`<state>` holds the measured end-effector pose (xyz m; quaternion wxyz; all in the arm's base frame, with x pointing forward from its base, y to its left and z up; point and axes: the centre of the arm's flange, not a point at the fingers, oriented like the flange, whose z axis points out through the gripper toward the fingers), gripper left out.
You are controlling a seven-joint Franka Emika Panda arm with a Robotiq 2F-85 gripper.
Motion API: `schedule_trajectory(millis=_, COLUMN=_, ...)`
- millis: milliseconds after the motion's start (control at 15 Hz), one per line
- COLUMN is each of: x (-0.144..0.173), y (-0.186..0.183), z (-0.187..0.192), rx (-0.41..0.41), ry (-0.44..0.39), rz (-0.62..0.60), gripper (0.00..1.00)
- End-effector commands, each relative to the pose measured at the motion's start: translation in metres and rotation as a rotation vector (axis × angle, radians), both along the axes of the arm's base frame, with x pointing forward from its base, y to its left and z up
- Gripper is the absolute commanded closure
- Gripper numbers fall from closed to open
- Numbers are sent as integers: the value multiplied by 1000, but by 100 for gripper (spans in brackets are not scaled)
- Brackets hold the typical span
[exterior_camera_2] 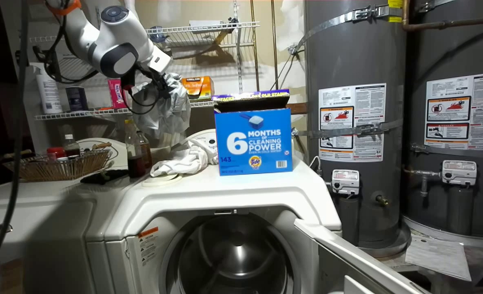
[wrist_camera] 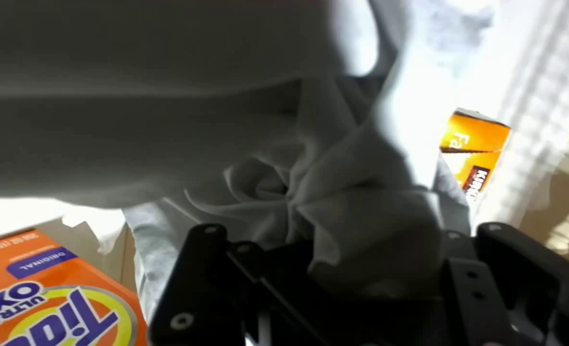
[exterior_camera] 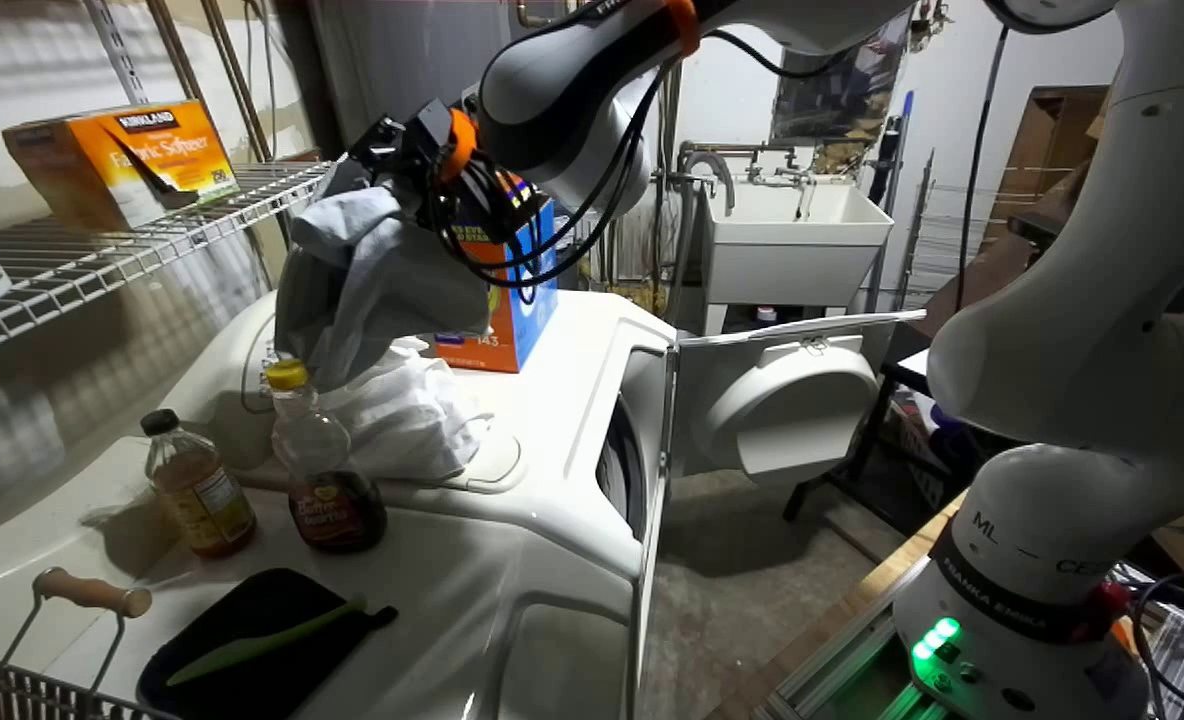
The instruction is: Put one white cloth in the washing machine
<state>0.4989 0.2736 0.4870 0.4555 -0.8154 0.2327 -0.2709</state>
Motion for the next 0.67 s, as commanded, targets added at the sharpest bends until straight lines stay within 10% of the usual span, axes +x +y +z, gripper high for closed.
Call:
schedule_trajectory(millis=0, x=-65, y=-41, z=23, rx=-81, ry=127, rz=-94, gripper=100)
schedule_trajectory(millis=600, x=-84, y=-104, z=-59, rx=-188, ry=294, rz=-444, gripper=100)
